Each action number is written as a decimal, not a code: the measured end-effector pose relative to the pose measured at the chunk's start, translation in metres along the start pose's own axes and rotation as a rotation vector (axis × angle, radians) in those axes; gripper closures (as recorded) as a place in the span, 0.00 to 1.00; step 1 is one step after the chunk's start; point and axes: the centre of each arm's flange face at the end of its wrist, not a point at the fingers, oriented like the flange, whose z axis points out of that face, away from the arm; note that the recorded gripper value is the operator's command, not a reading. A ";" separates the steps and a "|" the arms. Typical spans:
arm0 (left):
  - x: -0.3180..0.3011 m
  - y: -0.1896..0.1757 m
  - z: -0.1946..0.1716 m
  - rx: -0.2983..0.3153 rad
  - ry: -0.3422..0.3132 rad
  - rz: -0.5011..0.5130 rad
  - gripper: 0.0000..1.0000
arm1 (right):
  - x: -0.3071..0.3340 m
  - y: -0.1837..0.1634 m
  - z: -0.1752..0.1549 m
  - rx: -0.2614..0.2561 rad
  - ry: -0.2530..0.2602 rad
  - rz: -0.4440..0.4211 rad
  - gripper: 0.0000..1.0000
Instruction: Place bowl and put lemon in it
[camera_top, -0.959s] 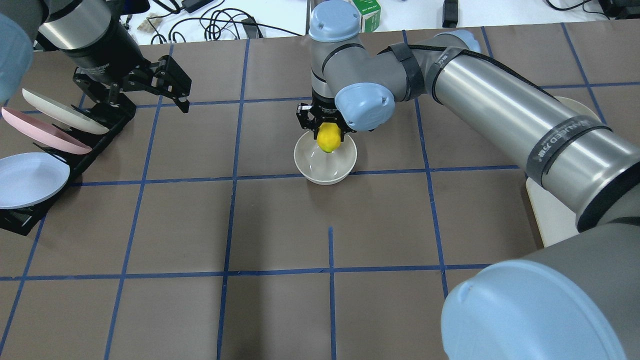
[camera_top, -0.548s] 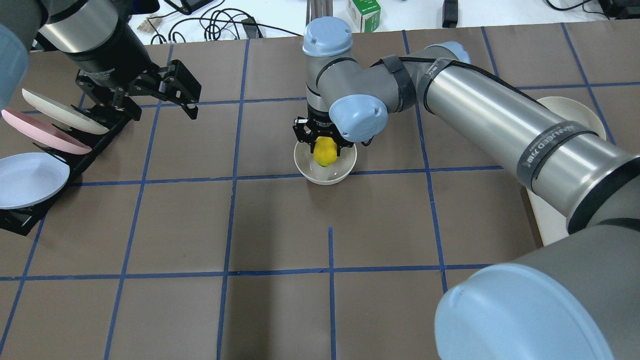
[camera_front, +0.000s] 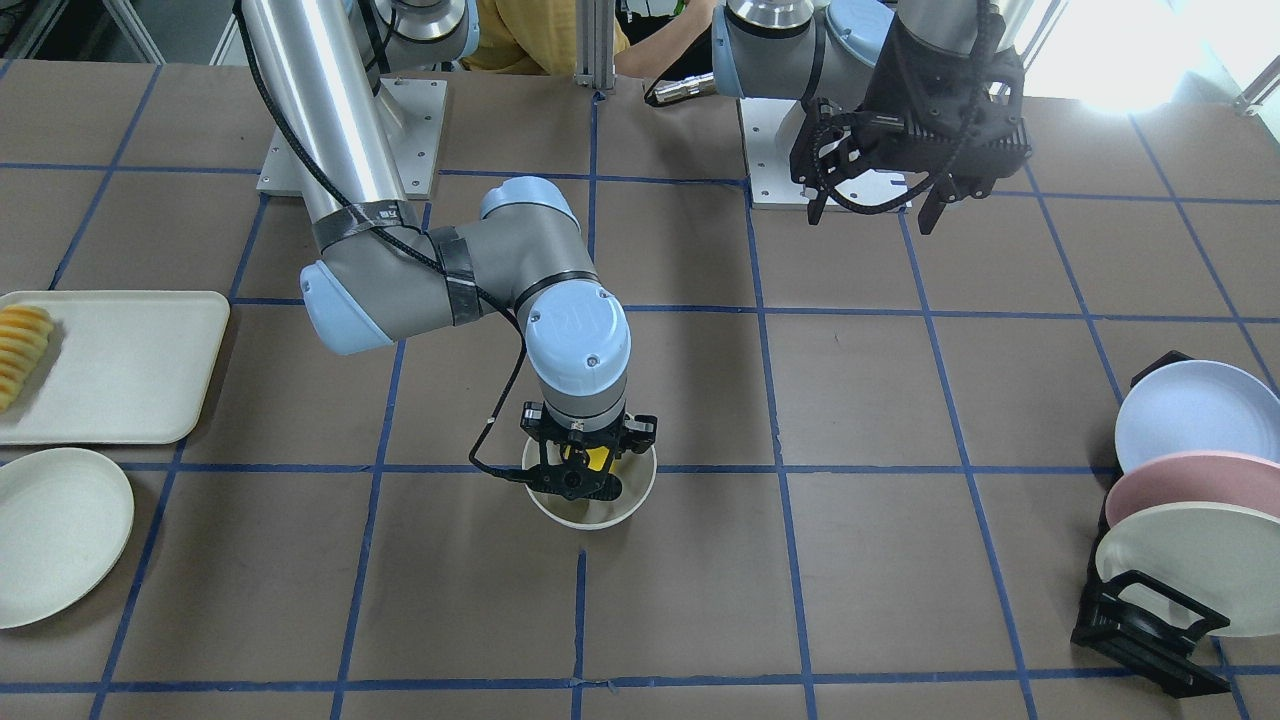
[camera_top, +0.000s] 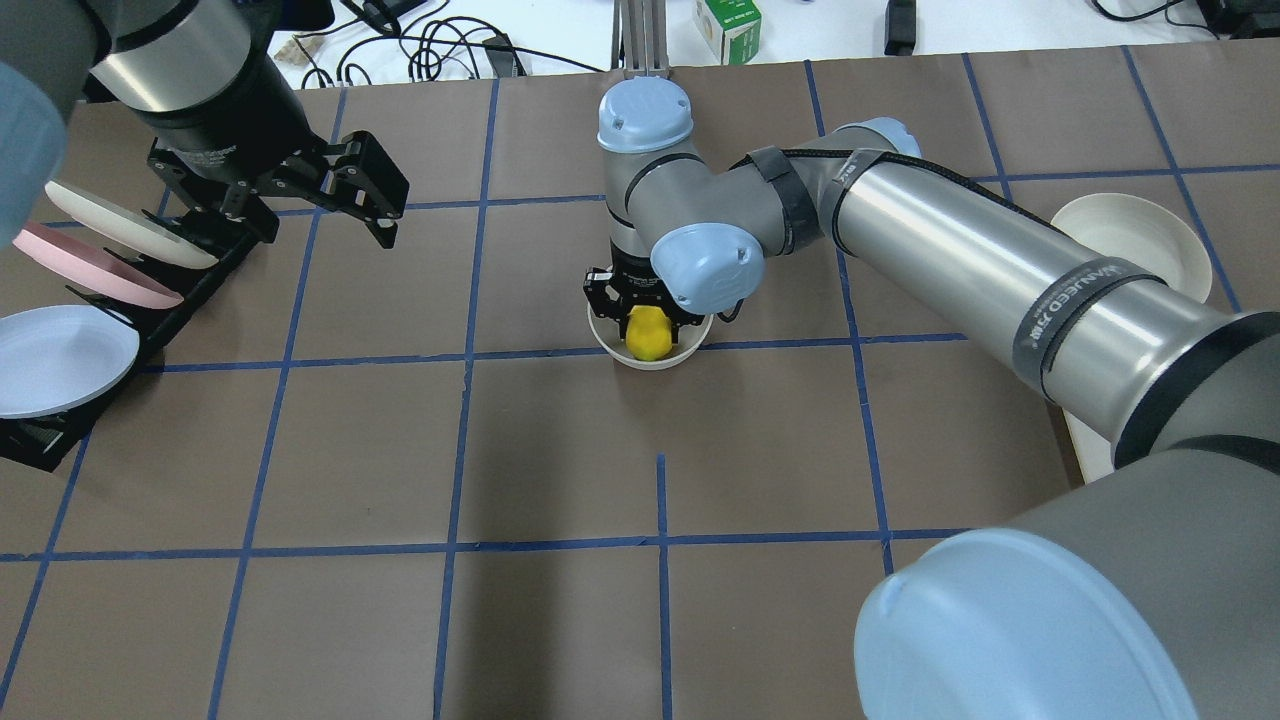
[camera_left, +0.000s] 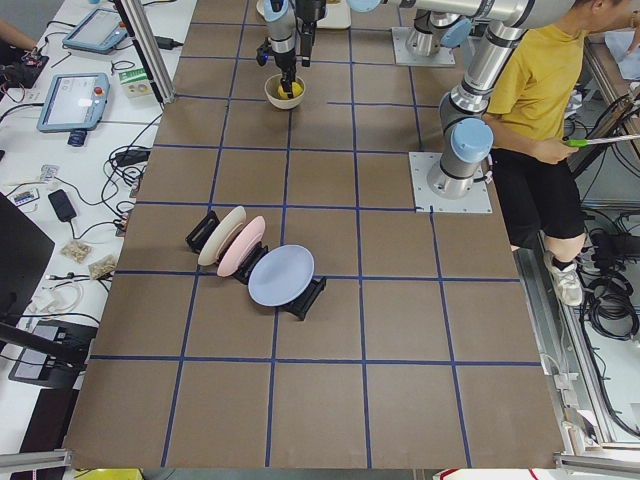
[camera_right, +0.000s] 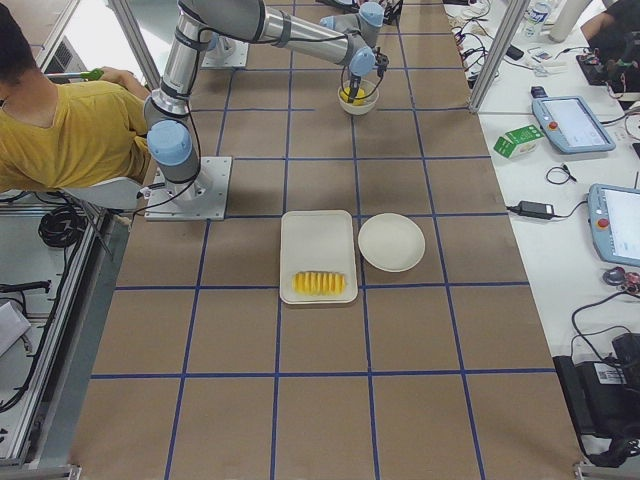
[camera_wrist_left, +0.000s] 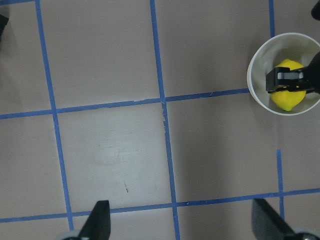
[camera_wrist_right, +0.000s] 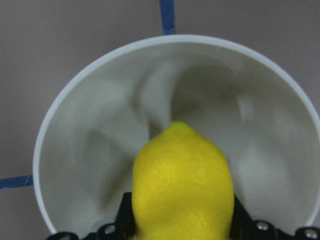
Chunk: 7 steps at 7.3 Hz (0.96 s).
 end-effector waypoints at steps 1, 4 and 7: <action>-0.001 0.002 -0.004 0.011 0.001 -0.004 0.00 | 0.000 0.000 0.003 -0.004 0.002 -0.002 0.00; -0.012 0.001 -0.021 0.063 -0.008 -0.029 0.00 | 0.001 -0.002 -0.007 0.014 0.001 -0.008 0.00; -0.010 -0.005 -0.014 0.053 0.003 -0.027 0.00 | 0.031 -0.005 -0.078 0.093 -0.040 -0.001 0.00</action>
